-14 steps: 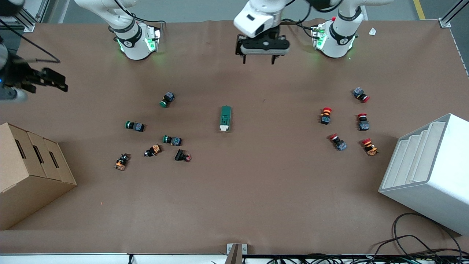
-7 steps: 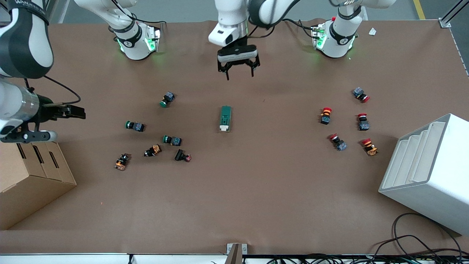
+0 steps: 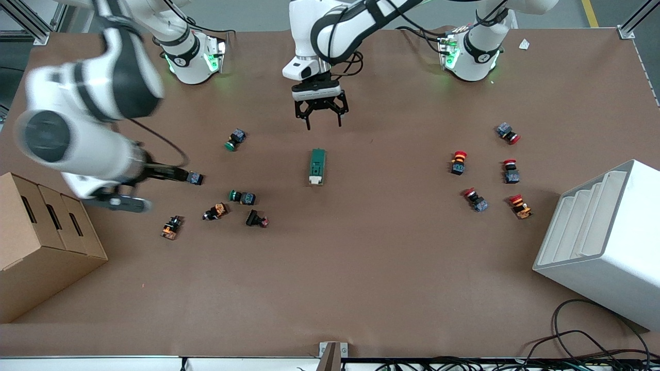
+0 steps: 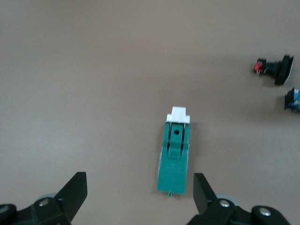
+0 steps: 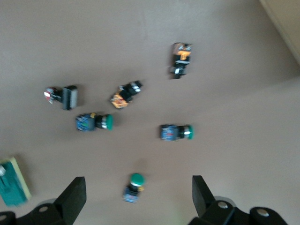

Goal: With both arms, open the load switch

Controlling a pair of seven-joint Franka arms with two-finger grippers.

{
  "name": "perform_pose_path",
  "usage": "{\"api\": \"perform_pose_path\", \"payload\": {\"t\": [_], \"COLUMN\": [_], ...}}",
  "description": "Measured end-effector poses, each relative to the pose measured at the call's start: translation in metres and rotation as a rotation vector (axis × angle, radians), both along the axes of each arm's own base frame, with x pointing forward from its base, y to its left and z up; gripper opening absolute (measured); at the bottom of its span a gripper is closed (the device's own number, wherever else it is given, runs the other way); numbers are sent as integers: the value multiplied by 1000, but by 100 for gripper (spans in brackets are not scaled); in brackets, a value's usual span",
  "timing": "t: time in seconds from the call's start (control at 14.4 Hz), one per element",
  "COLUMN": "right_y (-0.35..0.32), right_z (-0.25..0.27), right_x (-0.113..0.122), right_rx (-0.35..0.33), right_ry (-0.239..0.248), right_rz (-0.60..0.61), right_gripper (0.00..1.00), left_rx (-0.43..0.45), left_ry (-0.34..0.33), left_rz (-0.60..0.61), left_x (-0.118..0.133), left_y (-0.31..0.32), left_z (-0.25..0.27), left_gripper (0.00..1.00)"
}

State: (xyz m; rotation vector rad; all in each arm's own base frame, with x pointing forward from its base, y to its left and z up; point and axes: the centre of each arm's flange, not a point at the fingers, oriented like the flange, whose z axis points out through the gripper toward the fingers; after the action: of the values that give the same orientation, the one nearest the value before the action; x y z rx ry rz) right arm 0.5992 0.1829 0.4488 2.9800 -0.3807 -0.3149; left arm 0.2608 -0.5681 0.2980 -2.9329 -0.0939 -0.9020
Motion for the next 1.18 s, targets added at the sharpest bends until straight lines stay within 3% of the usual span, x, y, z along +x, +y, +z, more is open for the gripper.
{"api": "perform_pose_path", "payload": {"t": [0.42,0.63,0.91,1.18], "right_y": [123,185,254,265], "right_z": [-108,-164,-214,-239], "right_x": [-17,-37,-61,-65], "right_rx": [-57,-96,-156,-168], "right_ry": [40,20,-7,48], "right_rz": [-542,-741,-895,-949], "right_gripper": [100,100,100,100], "left_rx": [-85,-83,-56,-81], "left_ry": [-268,-332,-401,-536], "left_rz": [26,-21,-79,-122], "left_x": [-40,-43,-66,-68], "left_y": [-6,-4,-8,1], "left_z": [-93,-132,-155,-196], "left_gripper": [100,99,99,99]}}
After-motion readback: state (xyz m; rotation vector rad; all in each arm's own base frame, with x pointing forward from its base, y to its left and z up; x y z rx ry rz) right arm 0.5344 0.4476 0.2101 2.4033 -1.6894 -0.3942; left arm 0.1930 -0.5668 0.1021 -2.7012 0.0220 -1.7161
